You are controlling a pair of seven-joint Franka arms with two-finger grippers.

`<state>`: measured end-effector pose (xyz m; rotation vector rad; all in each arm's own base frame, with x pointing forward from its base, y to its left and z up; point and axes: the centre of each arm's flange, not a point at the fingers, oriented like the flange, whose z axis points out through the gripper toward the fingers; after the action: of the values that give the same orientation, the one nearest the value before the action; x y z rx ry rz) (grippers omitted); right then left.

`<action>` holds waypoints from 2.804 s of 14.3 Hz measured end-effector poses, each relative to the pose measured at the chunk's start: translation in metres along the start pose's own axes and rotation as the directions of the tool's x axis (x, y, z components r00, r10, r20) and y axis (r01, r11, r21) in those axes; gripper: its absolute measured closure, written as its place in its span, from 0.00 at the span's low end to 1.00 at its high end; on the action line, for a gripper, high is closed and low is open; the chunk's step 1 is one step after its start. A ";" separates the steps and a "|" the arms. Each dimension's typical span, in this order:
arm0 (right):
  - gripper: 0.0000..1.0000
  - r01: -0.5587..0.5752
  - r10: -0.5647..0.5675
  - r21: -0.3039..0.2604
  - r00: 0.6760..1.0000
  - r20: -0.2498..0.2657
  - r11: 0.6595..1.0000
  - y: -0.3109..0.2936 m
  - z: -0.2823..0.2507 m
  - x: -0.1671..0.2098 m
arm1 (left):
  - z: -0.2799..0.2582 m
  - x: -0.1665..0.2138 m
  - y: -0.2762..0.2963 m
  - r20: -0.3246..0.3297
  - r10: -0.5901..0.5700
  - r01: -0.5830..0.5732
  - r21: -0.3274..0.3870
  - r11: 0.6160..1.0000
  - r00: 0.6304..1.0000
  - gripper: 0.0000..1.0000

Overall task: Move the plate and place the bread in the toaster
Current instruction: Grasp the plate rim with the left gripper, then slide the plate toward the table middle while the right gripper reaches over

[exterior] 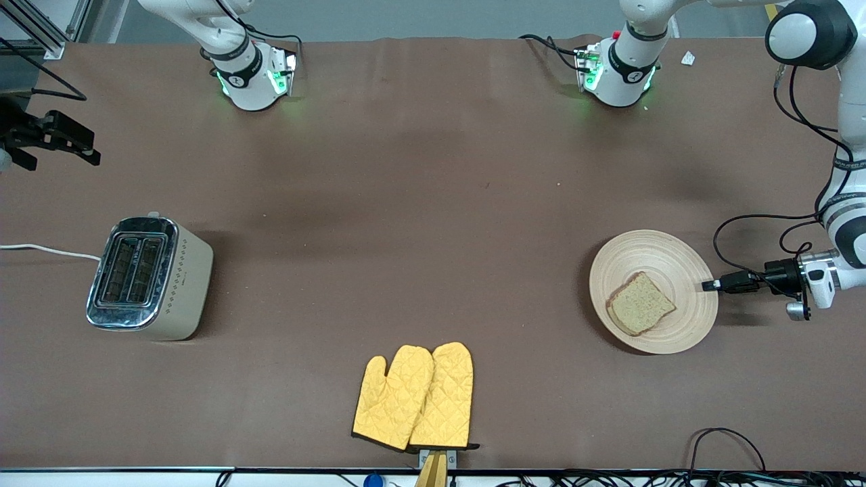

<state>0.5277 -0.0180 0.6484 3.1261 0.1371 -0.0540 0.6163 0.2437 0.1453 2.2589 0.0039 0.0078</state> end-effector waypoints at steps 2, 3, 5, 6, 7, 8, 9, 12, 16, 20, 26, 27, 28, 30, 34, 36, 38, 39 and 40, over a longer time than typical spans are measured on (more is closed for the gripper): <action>0.00 0.000 0.000 0.000 1.000 0.000 1.000 0.000 0.000 0.000 | 0.001 0.000 0.000 0.000 0.001 -0.001 -0.001 1.000 1.000 0.80; 0.00 0.000 0.000 0.000 1.000 0.000 1.000 0.000 0.000 0.000 | 0.001 0.000 0.000 0.001 0.000 0.000 -0.001 1.000 1.000 0.82; 0.00 0.000 0.000 0.000 1.000 0.000 1.000 0.000 0.000 0.000 | 0.000 0.001 0.002 -0.003 0.000 0.000 -0.014 1.000 1.000 0.88; 0.00 0.000 0.000 0.000 1.000 0.000 1.000 0.000 0.000 0.000 | -0.001 0.002 0.005 -0.002 0.006 -0.006 -0.027 1.000 1.000 0.88; 0.00 0.000 0.000 0.000 1.000 0.000 1.000 0.000 0.000 0.000 | -0.001 0.004 0.007 -0.003 0.010 -0.010 -0.028 1.000 1.000 0.89; 0.00 0.000 0.000 0.000 1.000 0.000 1.000 0.000 0.000 0.000 | 0.000 0.005 0.009 0.000 0.016 -0.016 -0.035 0.999 1.000 0.89; 0.00 0.000 0.000 0.000 1.000 0.000 1.000 0.000 0.000 0.000 | 0.004 0.007 0.013 0.006 0.023 -0.022 -0.044 0.999 1.000 0.89; 0.00 0.000 0.000 0.000 1.000 -0.004 1.000 0.000 0.000 0.000 | 0.020 0.015 0.031 0.026 0.053 -0.051 -0.080 0.995 0.998 0.90; 0.00 -0.001 0.001 0.004 1.000 -0.008 1.000 0.001 0.000 0.001 | 0.033 0.032 0.072 0.075 0.124 -0.113 -0.138 0.984 0.989 0.90; 0.00 0.007 -0.008 0.026 1.000 0.012 1.000 -0.005 0.014 0.007 | 0.044 0.054 0.137 0.121 0.168 -0.144 -0.185 0.972 0.978 0.90; 0.00 0.077 -0.078 0.035 0.996 0.034 0.996 -0.050 0.085 0.043 | 0.114 0.072 0.272 0.235 0.122 -0.055 -0.273 0.960 0.964 0.90; 0.00 0.082 -0.083 0.035 0.996 0.027 0.996 -0.054 0.097 0.047 | 0.128 0.072 0.288 0.244 0.122 -0.051 -0.281 0.958 0.962 0.90; 0.00 0.083 -0.084 0.038 0.996 0.020 0.996 -0.056 0.110 0.050 | 0.146 0.070 0.302 0.250 0.128 -0.054 -0.284 0.957 0.960 0.90; 0.00 0.082 -0.082 0.045 0.996 0.015 0.996 -0.057 0.134 0.055 | 0.189 0.063 0.327 0.268 0.141 -0.063 -0.282 0.957 0.953 0.90; 0.00 0.098 -0.098 0.045 0.995 0.003 0.994 -0.074 0.167 0.073 | 0.287 0.045 0.368 0.280 0.144 -0.063 -0.278 0.958 0.949 0.90; 0.00 0.093 -0.093 0.043 0.996 -0.002 0.995 -0.087 0.188 0.083 | 0.340 0.033 0.386 0.249 0.116 -0.045 -0.272 0.961 0.962 0.90; 0.00 0.071 -0.070 0.041 0.997 -0.007 0.997 -0.111 0.209 0.093 | 0.386 0.018 0.403 0.231 0.090 -0.024 -0.270 0.962 0.969 0.90; 0.00 0.055 -0.054 0.041 0.998 -0.015 0.998 -0.128 0.219 0.096 | 0.403 0.012 0.408 0.222 0.086 -0.025 -0.264 0.964 0.971 0.90; 0.00 0.036 -0.034 0.041 0.999 -0.032 0.998 -0.148 0.229 0.097 | 0.418 0.006 0.409 0.213 0.084 -0.027 -0.259 0.966 0.973 0.90</action>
<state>0.6036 0.1348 0.4144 3.1677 0.1938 -0.0080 0.6254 -0.3386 0.1959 1.9908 -0.1720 -0.2043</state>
